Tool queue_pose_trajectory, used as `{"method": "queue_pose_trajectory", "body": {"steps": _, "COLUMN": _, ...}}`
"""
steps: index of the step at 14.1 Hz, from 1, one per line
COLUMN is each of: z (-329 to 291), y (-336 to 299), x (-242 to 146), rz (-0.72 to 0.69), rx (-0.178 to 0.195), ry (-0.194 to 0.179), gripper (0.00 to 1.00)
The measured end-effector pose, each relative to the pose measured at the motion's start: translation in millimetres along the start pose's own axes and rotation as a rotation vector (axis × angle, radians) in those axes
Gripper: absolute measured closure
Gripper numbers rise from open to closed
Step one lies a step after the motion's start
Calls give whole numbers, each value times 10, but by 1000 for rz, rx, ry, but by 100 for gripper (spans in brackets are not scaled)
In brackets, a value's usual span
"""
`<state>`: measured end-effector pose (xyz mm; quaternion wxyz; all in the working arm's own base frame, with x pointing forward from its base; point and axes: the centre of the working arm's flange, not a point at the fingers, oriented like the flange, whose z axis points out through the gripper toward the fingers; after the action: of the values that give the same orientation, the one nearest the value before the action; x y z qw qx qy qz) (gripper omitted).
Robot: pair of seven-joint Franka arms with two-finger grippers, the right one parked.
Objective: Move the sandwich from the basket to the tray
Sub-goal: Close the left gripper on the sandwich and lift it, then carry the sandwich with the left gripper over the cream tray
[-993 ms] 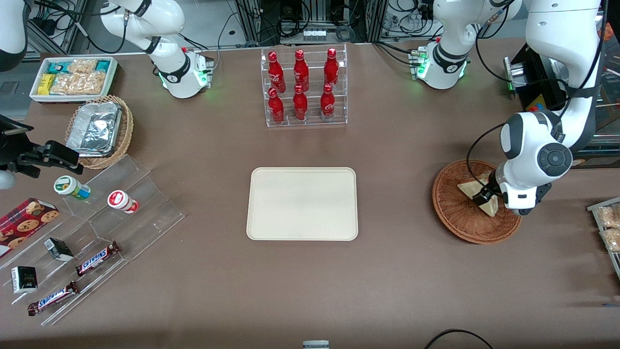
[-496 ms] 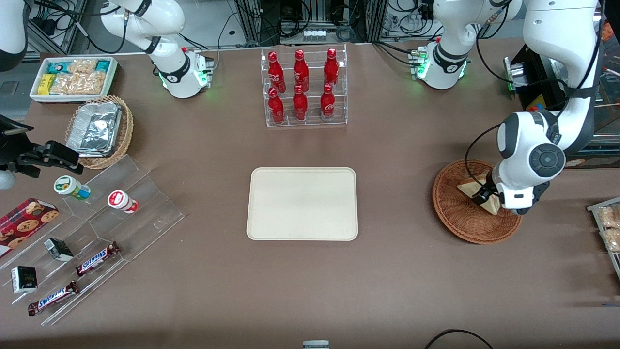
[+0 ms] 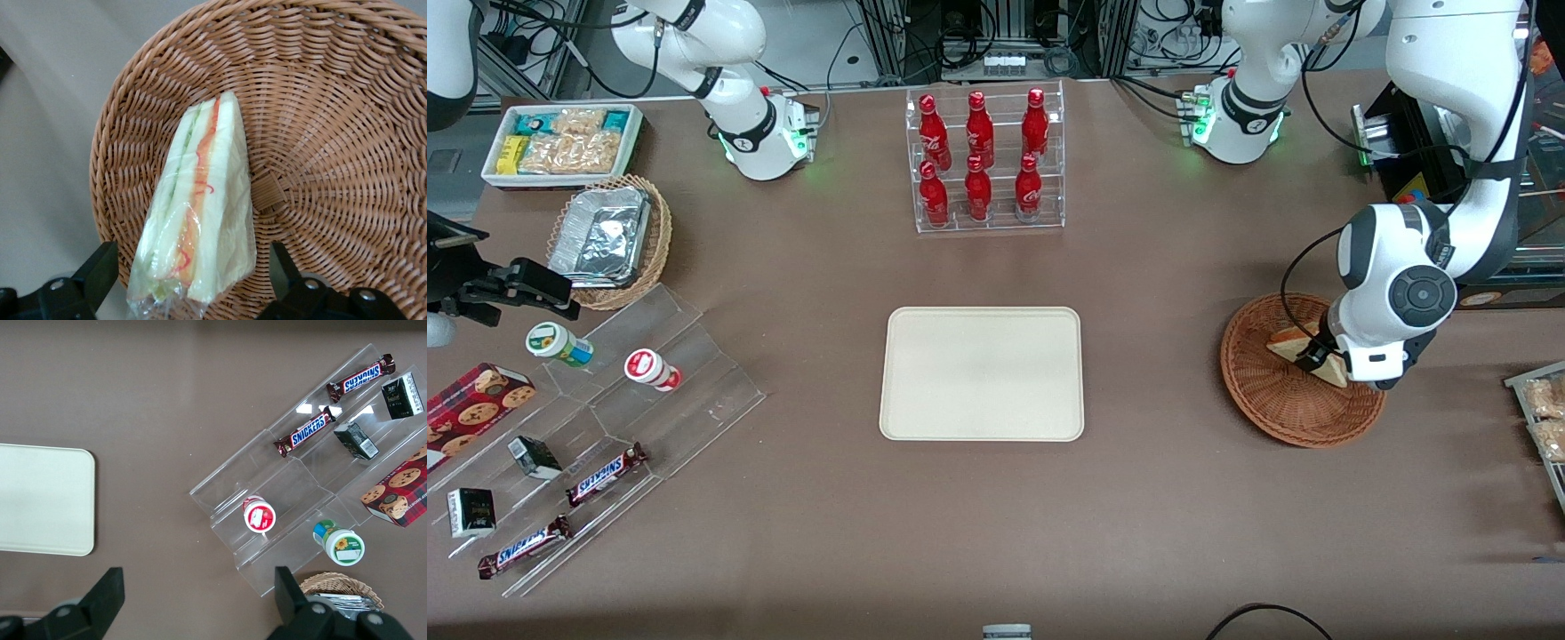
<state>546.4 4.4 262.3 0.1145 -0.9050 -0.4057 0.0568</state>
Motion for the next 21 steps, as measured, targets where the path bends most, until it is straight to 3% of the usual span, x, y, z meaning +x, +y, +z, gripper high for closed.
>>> {"method": "queue_pose_trajectory", "body": {"steps": 8, "z": 344, "y": 92, "x": 42, "rz": -105, "rx": -15, "ry": 6, "gripper": 3}}
{"method": "queue_pose_trajectory", "body": {"steps": 13, "z": 331, "y": 38, "x": 127, "rz": -124, "rx": -18, "ry": 4, "gripper": 53}}
{"method": "queue_pose_trajectory", "body": {"steps": 15, "z": 179, "y": 45, "x": 132, "rz": -106, "rx": -10, "ry": 2, "gripper": 67}}
{"method": "queue_pose_trajectory", "body": {"steps": 17, "z": -173, "y": 149, "x": 47, "rz": -30, "rx": -7, "ry": 12, "gripper": 69}}
{"method": "queue_pose_trajectory", "body": {"steps": 21, "z": -967, "y": 873, "x": -764, "rz": 200, "rx": -67, "ry": 102, "gripper": 72}}
